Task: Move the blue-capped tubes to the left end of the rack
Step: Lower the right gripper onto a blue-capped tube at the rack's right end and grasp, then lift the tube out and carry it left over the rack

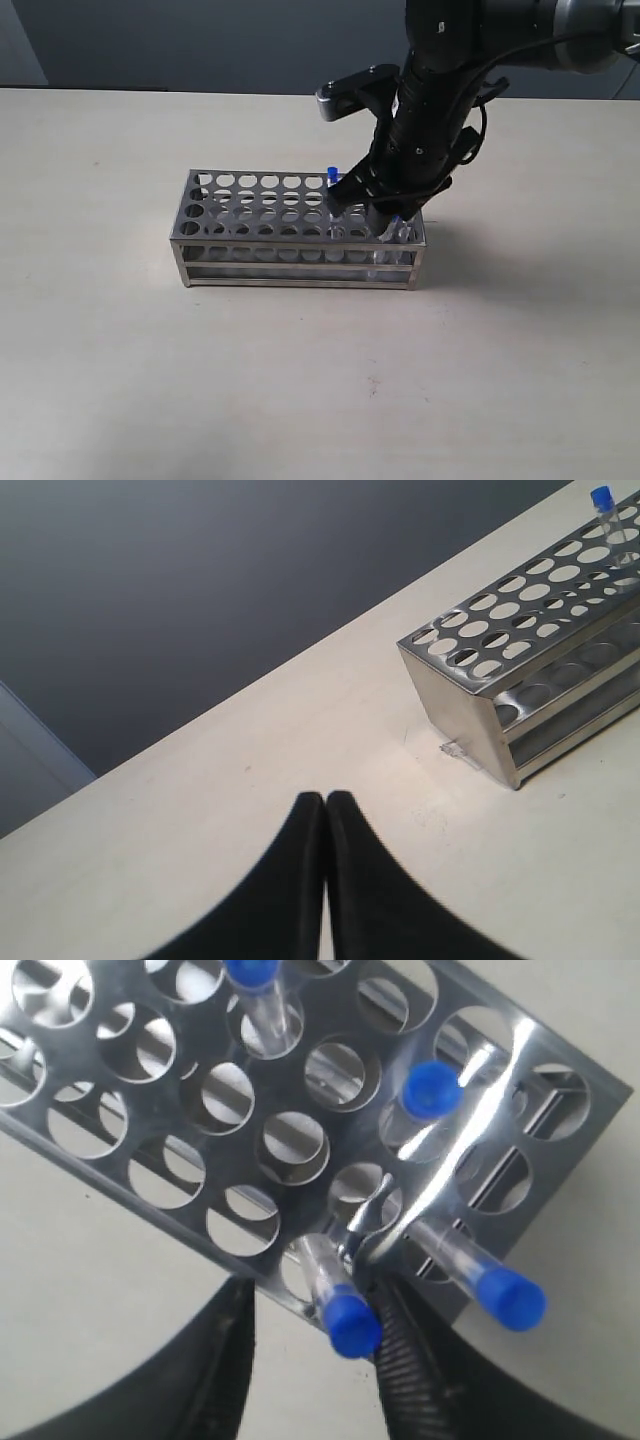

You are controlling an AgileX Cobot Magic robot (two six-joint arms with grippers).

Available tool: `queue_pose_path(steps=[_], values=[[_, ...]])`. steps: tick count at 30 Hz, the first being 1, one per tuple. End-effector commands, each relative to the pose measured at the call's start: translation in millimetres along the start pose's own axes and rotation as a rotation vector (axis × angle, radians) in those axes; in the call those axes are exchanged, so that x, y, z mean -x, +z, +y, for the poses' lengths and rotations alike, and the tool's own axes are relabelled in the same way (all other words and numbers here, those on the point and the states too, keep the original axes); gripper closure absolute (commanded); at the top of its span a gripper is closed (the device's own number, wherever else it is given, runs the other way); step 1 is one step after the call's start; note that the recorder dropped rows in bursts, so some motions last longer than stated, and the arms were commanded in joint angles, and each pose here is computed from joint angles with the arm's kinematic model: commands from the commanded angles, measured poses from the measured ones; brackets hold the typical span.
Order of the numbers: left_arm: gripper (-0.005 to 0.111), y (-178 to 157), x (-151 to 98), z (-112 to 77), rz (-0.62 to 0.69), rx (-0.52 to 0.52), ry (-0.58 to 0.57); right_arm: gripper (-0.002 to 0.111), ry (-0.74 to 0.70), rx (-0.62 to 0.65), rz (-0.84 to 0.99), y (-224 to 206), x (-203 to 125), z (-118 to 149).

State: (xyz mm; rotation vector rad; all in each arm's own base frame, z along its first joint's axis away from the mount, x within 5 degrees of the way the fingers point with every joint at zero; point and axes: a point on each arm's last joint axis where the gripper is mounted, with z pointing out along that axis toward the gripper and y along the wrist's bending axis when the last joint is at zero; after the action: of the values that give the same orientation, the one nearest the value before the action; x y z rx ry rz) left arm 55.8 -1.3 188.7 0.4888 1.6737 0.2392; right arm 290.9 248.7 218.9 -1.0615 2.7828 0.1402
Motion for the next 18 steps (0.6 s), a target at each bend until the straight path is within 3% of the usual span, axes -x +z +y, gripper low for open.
queue_pose_path(steps=[1,2,18], values=[[0.106,0,2,0.4,-0.009,-0.004,-0.007,0.099,0.004,0.014,0.012,6,1,1],[0.106,0,2,0.4,-0.009,-0.004,-0.007,0.108,0.003,0.012,0.006,6,1,1],[0.106,0,2,0.4,-0.009,-0.004,-0.007,0.108,-0.018,0.022,-0.203,-83,-14,7]])
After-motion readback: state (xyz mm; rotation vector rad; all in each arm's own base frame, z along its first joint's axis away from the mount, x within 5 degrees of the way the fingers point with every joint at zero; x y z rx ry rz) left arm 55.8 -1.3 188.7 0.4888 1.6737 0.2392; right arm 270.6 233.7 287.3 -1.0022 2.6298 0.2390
